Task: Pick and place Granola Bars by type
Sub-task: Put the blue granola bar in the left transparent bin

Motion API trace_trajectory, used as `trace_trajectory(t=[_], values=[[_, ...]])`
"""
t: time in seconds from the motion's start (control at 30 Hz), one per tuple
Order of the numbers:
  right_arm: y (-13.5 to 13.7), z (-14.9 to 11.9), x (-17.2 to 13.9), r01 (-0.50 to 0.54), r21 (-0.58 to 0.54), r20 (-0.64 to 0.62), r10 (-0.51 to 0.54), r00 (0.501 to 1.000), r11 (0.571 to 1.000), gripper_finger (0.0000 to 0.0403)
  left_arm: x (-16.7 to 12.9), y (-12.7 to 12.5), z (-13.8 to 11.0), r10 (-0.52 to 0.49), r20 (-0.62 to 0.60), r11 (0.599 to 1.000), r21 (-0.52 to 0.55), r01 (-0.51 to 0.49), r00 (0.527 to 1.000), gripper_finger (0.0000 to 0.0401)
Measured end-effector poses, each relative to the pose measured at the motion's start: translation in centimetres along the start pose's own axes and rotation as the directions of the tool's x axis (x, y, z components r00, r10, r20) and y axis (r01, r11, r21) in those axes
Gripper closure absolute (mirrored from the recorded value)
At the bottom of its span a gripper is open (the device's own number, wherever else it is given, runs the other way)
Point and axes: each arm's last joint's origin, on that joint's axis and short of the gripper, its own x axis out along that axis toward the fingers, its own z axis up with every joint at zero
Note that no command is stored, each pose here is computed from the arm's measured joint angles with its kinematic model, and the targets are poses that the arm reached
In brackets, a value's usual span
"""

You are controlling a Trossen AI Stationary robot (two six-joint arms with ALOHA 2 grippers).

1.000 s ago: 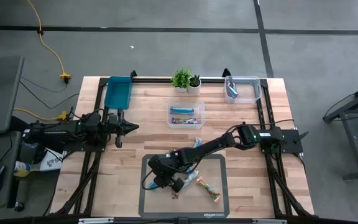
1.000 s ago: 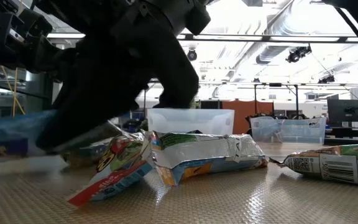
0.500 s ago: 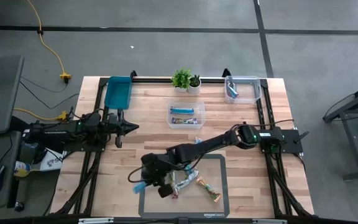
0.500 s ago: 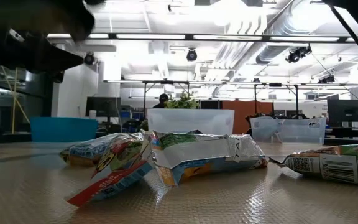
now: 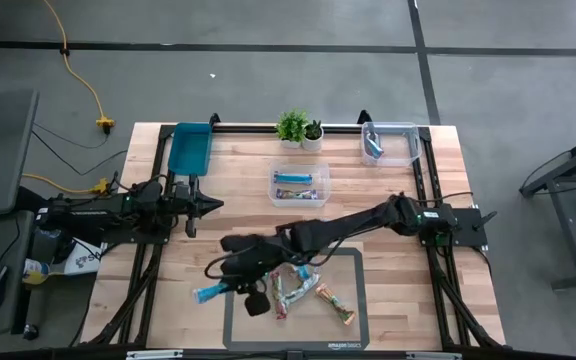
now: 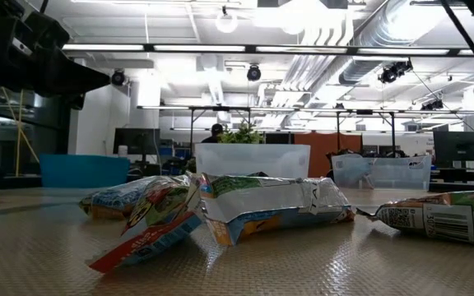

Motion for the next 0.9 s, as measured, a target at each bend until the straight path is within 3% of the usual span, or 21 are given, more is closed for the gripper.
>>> trace_trajectory(t=[0.37, 0.57, 0.9], values=[[-0.7, 5.4, -7.4, 0.176, 0.053, 0.135, -0.182, 0.974, 0.983, 0.037, 0.0, 0.0, 0.0, -0.001, 0.0, 1.0, 0.0, 0.001, 1.0, 0.04], [-1.6, 8.3, -12.6, 0.309, 0.086, 0.24, -0.321, 0.916, 0.947, 0.0367, 0.0, 0.0, 0.0, -0.001, -0.001, 1.0, 0.0, 0.001, 1.0, 0.04], [-1.4, 12.0, -22.4, 0.383, 0.112, 0.4, -0.394, 0.827, 0.917, 0.0372, 0.0, 0.0, 0.0, 0.0, 0.0, 1.0, 0.0, 0.0, 1.0, 0.04]])
